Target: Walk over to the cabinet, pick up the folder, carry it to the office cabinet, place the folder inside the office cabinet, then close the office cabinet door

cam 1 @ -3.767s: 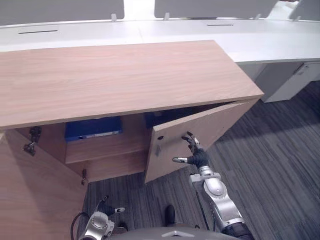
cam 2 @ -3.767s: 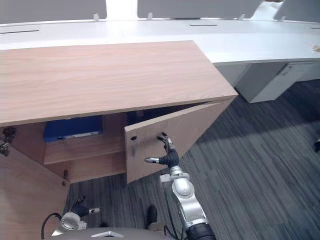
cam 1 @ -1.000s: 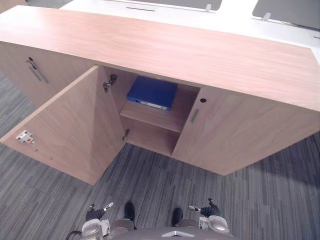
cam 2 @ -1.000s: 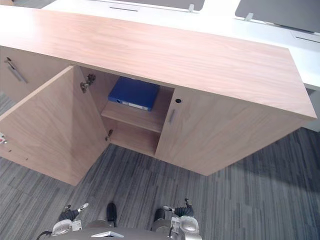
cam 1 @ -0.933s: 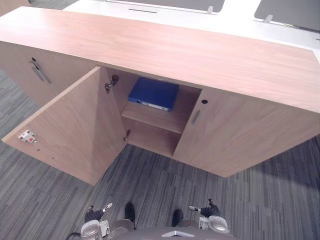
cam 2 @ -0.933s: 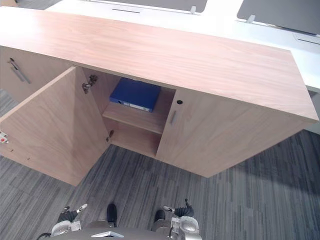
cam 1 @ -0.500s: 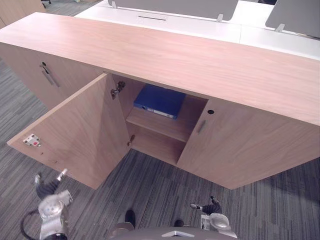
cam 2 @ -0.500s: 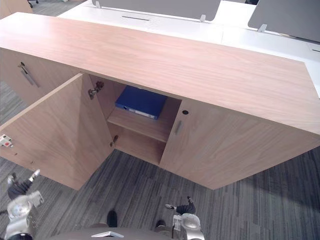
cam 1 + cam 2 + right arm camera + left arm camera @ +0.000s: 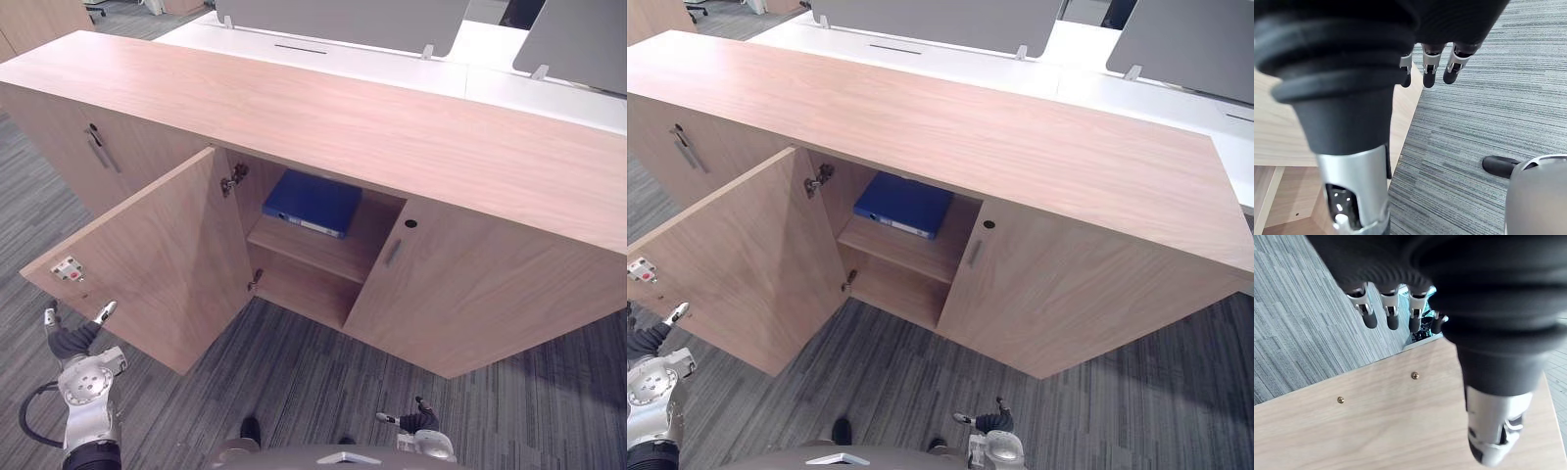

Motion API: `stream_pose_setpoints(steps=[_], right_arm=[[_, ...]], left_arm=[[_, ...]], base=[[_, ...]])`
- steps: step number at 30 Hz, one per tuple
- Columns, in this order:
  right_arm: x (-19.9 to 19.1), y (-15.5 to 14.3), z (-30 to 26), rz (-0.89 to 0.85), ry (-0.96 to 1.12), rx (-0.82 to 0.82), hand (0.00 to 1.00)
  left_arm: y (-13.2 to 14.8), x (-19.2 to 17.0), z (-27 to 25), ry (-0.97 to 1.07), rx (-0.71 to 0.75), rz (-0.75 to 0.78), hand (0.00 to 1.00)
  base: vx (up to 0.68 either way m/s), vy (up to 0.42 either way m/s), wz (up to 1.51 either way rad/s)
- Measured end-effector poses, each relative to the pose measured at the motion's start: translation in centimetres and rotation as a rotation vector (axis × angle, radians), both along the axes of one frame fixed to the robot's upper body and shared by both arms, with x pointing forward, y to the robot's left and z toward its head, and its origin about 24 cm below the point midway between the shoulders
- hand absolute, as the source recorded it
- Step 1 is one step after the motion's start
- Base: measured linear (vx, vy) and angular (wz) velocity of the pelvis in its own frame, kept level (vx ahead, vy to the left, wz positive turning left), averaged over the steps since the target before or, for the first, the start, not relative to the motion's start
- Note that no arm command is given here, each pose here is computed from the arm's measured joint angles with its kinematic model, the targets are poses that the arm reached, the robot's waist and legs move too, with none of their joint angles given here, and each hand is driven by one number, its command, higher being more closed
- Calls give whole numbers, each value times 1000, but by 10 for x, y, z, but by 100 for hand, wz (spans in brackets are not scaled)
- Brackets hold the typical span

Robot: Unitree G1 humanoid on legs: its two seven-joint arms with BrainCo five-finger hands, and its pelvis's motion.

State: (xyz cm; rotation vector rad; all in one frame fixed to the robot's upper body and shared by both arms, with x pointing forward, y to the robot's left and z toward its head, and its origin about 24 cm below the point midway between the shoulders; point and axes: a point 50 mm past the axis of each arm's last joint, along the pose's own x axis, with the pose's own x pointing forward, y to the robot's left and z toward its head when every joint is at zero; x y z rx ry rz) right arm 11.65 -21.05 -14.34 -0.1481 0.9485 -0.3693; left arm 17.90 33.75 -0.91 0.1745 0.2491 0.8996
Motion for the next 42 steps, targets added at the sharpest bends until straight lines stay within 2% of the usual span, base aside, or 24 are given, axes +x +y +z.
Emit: stream_pose_setpoints(steps=[16, 22, 34, 42], right_arm=[[-2, 0, -1, -2, 21, 2, 0], [-5, 0, -2, -1, 30, 4, 0], [-9, -12, -3, 20, 54, -1, 0], [-10, -15, -3, 19, 58, -9, 0]], left_arm=[[13, -14, 7, -50, -8, 95, 0], [27, -10, 23, -38, 80, 68, 0], [42, 14, 42, -7, 164, -4, 0], [40, 17, 34, 46, 157, -42, 0]], base=[[-8, -1, 0], [-5, -1, 0], [0, 0, 0], [-6, 1, -6]])
